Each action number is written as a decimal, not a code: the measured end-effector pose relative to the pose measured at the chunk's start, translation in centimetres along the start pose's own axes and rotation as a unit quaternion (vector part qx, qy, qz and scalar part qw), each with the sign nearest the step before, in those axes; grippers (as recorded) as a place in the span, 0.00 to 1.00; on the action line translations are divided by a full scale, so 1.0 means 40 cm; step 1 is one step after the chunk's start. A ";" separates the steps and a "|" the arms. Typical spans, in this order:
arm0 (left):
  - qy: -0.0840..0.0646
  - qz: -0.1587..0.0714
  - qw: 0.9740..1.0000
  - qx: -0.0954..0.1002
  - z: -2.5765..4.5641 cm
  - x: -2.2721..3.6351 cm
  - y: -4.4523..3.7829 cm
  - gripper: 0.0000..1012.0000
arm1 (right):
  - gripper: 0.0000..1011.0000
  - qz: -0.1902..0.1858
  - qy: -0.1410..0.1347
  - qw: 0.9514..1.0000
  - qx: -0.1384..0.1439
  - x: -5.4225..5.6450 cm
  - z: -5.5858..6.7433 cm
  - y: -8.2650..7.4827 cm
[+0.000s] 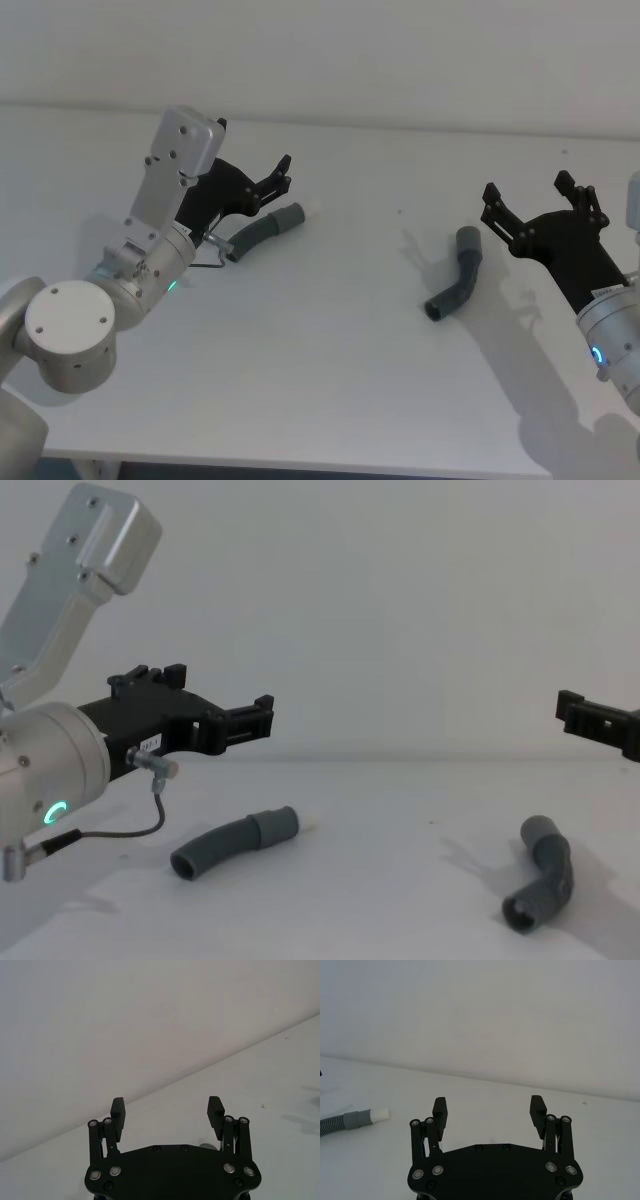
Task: Use both hands to pick up one end of the pipe from the table, align the ends, and insert them.
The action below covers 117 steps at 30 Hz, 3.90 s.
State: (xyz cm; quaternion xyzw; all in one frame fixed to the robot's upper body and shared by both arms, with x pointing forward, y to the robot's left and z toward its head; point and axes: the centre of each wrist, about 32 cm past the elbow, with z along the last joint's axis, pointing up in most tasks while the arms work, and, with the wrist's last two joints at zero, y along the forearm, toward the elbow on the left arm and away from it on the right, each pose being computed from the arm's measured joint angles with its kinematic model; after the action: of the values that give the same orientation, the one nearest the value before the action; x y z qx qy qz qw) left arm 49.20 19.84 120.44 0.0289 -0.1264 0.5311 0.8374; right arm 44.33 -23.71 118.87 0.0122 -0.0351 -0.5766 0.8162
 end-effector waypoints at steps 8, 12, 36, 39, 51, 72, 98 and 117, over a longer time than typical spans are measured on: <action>0.000 0.000 1.000 0.000 0.000 0.000 0.000 0.99 | 0.99 0.000 0.000 1.000 0.000 0.000 0.000 0.000; 0.000 0.000 1.000 0.000 0.000 0.000 0.000 0.99 | 0.99 0.000 0.000 1.000 0.000 0.000 0.000 0.000; 0.000 0.000 1.000 0.000 0.000 0.000 0.000 0.99 | 0.99 0.000 0.000 1.000 0.000 0.000 0.000 0.000; 0.000 0.000 1.000 0.000 0.000 0.000 0.000 0.99 | 0.99 0.000 0.000 1.000 0.000 0.000 0.000 0.000; 0.000 0.000 1.000 0.000 0.000 0.000 0.000 0.99 | 0.99 0.000 0.000 1.000 0.000 0.000 0.000 0.000; 0.000 0.000 1.000 0.000 0.000 0.000 0.000 0.99 | 0.99 0.000 0.000 1.000 0.000 0.000 0.000 0.000; -0.024 -0.083 0.994 0.062 0.032 0.045 0.013 0.99 | 0.99 0.000 0.000 1.000 0.000 0.000 0.000 0.000; -0.070 -0.160 0.972 0.155 0.066 0.128 -0.009 0.99 | 0.99 0.000 0.000 1.000 0.000 0.000 0.000 0.000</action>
State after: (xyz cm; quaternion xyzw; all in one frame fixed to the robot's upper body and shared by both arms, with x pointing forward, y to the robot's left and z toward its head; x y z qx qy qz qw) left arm 51.12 23.71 124.28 0.2151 -0.0951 0.3997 0.8860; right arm 44.33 -23.71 118.87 0.0122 -0.0351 -0.5766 0.8162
